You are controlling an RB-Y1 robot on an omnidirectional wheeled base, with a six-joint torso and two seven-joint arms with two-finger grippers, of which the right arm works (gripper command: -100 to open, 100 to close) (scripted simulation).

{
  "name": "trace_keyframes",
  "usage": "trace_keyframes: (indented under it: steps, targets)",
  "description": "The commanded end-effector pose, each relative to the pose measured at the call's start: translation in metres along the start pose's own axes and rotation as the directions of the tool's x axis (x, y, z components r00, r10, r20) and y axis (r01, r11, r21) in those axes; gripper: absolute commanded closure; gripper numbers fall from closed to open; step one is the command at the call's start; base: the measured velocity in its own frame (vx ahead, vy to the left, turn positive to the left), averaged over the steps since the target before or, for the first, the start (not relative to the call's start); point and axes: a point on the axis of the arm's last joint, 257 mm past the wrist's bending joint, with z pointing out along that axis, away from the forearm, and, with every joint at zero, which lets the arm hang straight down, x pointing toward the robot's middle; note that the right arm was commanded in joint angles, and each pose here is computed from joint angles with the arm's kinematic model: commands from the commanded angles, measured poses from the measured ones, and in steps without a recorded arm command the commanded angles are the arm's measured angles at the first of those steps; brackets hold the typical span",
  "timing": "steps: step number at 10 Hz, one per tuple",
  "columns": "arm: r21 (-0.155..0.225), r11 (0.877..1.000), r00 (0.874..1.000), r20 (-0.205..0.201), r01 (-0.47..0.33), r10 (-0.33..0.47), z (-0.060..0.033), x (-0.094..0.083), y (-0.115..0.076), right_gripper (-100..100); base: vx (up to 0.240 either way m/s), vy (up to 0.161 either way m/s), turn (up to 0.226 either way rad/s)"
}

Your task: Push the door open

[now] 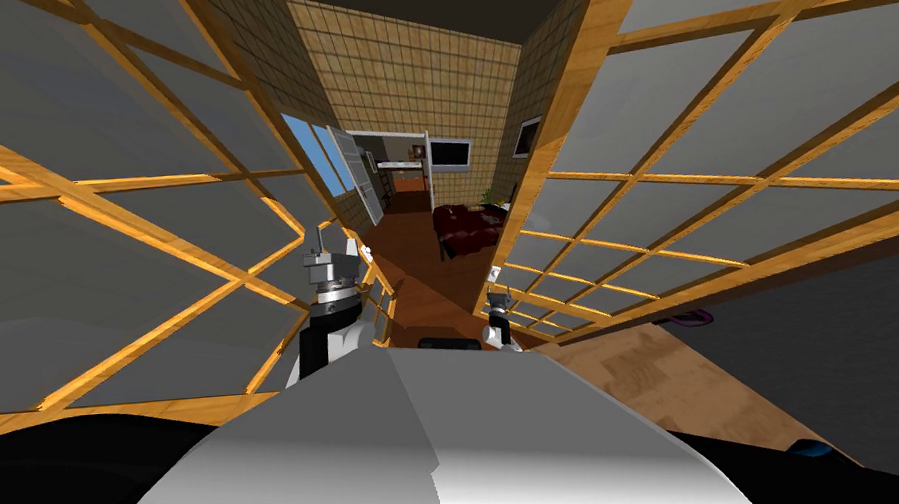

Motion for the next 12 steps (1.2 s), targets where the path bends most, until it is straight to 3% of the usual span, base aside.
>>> trace_keyframes:
  steps: [1, 3, 4, 11, 12]
  targets:
    - [-0.001, 0.999, 0.999, 0.004, -0.045, 0.045, -0.0003, 0.000, -0.002, -100, -0.039, -0.009, 0.016]
    - [-0.006, 0.991, 0.991, 0.014, -0.137, 0.137, -0.0011, 0.001, -0.009, -100, -0.036, -0.006, 0.027]
    - [-0.007, 0.989, 0.989, 0.014, -0.144, 0.145, -0.0011, 0.001, -0.009, -100, -0.033, -0.007, 0.012]
    - [-0.025, 0.923, 0.922, 0.036, -0.385, 0.386, -0.0043, 0.004, -0.026, -100, -0.036, -0.008, 0.021]
    - [-0.023, 0.931, 0.930, 0.034, -0.365, 0.366, -0.0038, 0.004, -0.025, -100, -0.013, -0.002, 0.004]
